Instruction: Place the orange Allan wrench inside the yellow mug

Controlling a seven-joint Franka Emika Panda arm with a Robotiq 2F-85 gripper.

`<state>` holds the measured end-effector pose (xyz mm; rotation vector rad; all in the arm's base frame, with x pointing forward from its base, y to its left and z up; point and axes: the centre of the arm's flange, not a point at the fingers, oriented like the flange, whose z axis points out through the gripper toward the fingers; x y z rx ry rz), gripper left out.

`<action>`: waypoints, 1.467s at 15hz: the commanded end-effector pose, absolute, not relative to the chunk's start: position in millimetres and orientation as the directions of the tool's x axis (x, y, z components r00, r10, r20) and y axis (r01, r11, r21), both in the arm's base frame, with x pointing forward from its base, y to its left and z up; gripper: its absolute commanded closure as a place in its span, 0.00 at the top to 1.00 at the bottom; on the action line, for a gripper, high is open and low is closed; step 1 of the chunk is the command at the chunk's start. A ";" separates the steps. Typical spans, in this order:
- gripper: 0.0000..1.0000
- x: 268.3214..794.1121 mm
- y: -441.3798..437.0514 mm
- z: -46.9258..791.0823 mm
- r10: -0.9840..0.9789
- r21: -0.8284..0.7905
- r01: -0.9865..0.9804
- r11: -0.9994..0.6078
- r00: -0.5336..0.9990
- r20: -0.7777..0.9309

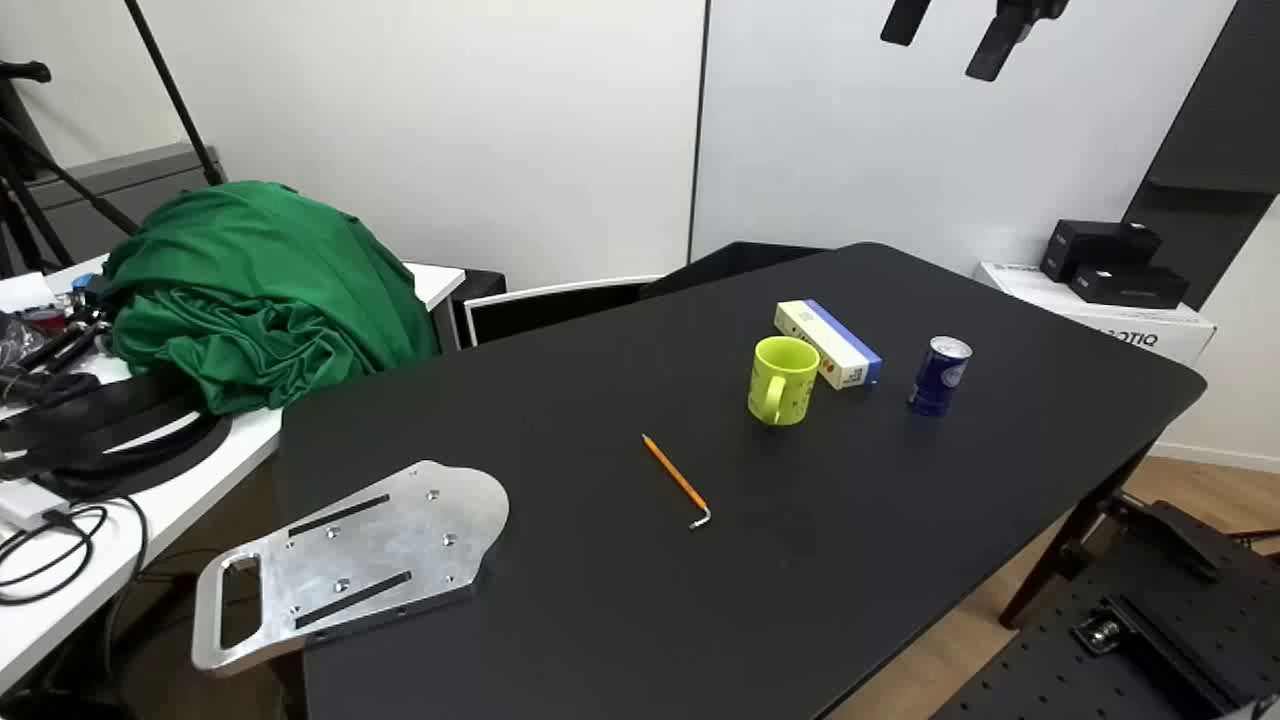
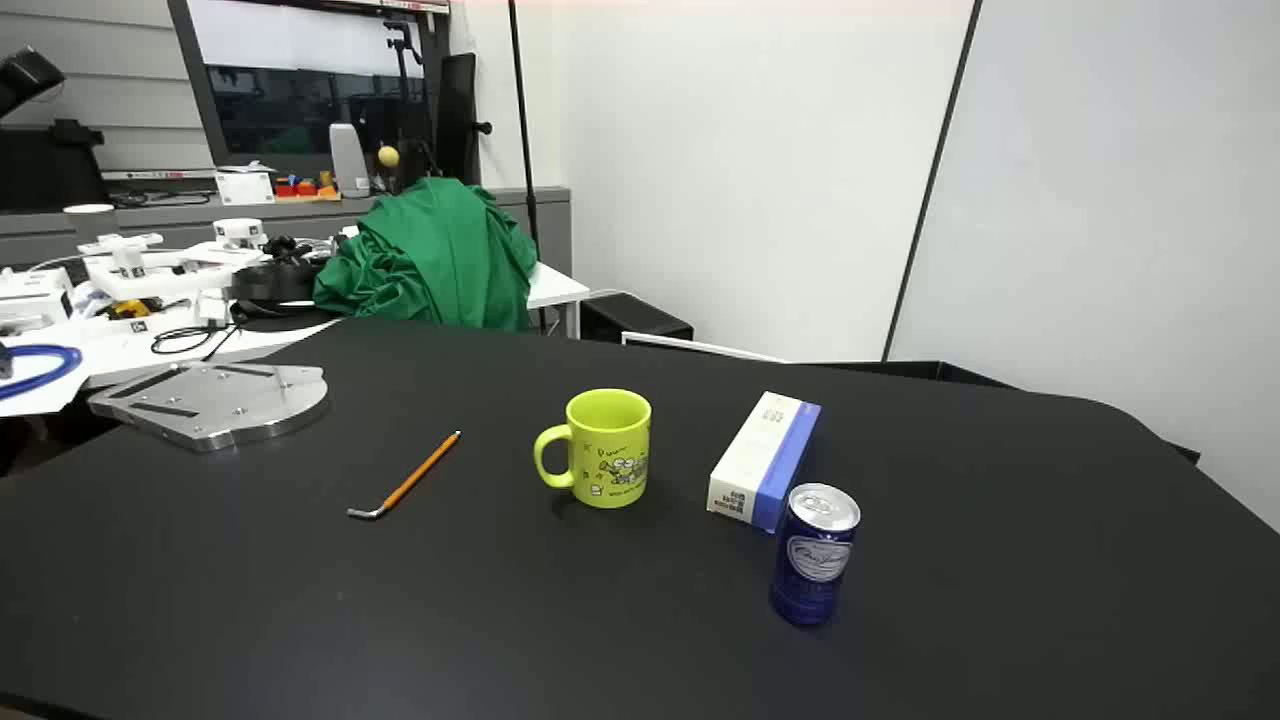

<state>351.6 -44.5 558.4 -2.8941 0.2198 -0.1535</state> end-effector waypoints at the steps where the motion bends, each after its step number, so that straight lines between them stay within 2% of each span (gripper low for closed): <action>1: 1.00 351.5 -44.5 558.9 -0.161 -0.240 -0.136 -0.961 0.983 0.088; 9: 1.00 351.1 -44.6 559.7 -0.161 -0.240 -0.135 -0.961 0.983 0.091; 11: 1.00 364.3 -44.5 557.6 -0.169 -0.228 -0.144 -0.963 0.981 0.094; 17: 1.00 438.1 -34.4 523.0 -0.178 -0.174 -0.154 -0.973 0.975 0.132; 22: 1.00 499.9 -16.6 460.5 -0.168 -0.139 -0.156 -0.978 0.983 0.073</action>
